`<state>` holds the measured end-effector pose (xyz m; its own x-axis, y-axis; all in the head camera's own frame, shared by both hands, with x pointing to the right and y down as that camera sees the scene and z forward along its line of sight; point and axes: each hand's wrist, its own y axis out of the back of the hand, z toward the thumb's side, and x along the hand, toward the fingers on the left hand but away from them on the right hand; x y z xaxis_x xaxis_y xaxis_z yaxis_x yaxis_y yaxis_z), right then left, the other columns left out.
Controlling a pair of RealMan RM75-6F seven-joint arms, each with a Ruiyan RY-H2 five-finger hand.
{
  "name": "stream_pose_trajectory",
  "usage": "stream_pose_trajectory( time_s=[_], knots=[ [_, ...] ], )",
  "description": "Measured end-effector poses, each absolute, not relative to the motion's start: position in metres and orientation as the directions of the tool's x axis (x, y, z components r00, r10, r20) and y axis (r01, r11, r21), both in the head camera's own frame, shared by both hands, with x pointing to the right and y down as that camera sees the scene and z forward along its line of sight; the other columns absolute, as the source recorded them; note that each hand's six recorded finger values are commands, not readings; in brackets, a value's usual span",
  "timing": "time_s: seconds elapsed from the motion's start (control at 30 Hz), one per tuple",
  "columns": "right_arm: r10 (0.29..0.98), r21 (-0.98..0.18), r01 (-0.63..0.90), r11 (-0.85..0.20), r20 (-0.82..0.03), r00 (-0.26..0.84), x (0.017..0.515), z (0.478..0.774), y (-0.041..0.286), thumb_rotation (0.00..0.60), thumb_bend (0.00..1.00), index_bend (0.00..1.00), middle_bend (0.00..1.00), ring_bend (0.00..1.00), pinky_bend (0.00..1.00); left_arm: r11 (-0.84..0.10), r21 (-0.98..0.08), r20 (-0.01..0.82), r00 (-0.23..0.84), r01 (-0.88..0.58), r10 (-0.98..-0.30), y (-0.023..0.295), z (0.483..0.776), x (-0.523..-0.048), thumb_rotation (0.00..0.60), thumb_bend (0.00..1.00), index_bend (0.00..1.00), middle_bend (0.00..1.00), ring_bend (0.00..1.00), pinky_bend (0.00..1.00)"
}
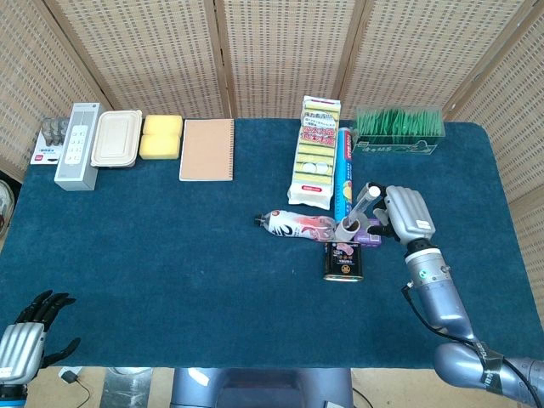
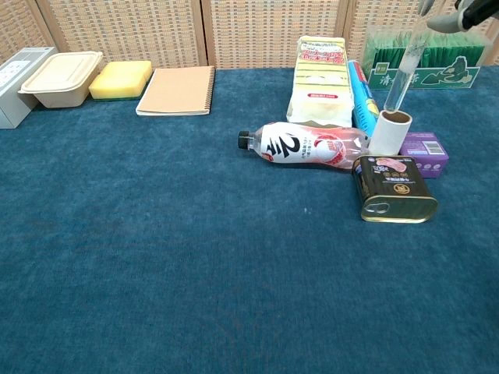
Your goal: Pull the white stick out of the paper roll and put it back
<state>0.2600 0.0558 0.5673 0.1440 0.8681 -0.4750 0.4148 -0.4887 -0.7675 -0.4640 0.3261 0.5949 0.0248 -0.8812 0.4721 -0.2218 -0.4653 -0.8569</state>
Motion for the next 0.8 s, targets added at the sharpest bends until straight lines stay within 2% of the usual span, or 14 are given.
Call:
stream_pose_trajectory(
  time_s=[0.8],
  knots=[
    [0.868, -0.788, 0.372, -0.490, -0.479, 0.130, 0.266, 0.582, 0.058, 0.600, 0.50, 0.94, 0.97, 0.98, 0.87, -0.477, -0.852, 0.483, 0.027, -0.213, -0.875, 0.326, 0.597, -0.461, 0.600, 0.18, 0.25, 0.22, 0.12, 0.25]
  ],
)
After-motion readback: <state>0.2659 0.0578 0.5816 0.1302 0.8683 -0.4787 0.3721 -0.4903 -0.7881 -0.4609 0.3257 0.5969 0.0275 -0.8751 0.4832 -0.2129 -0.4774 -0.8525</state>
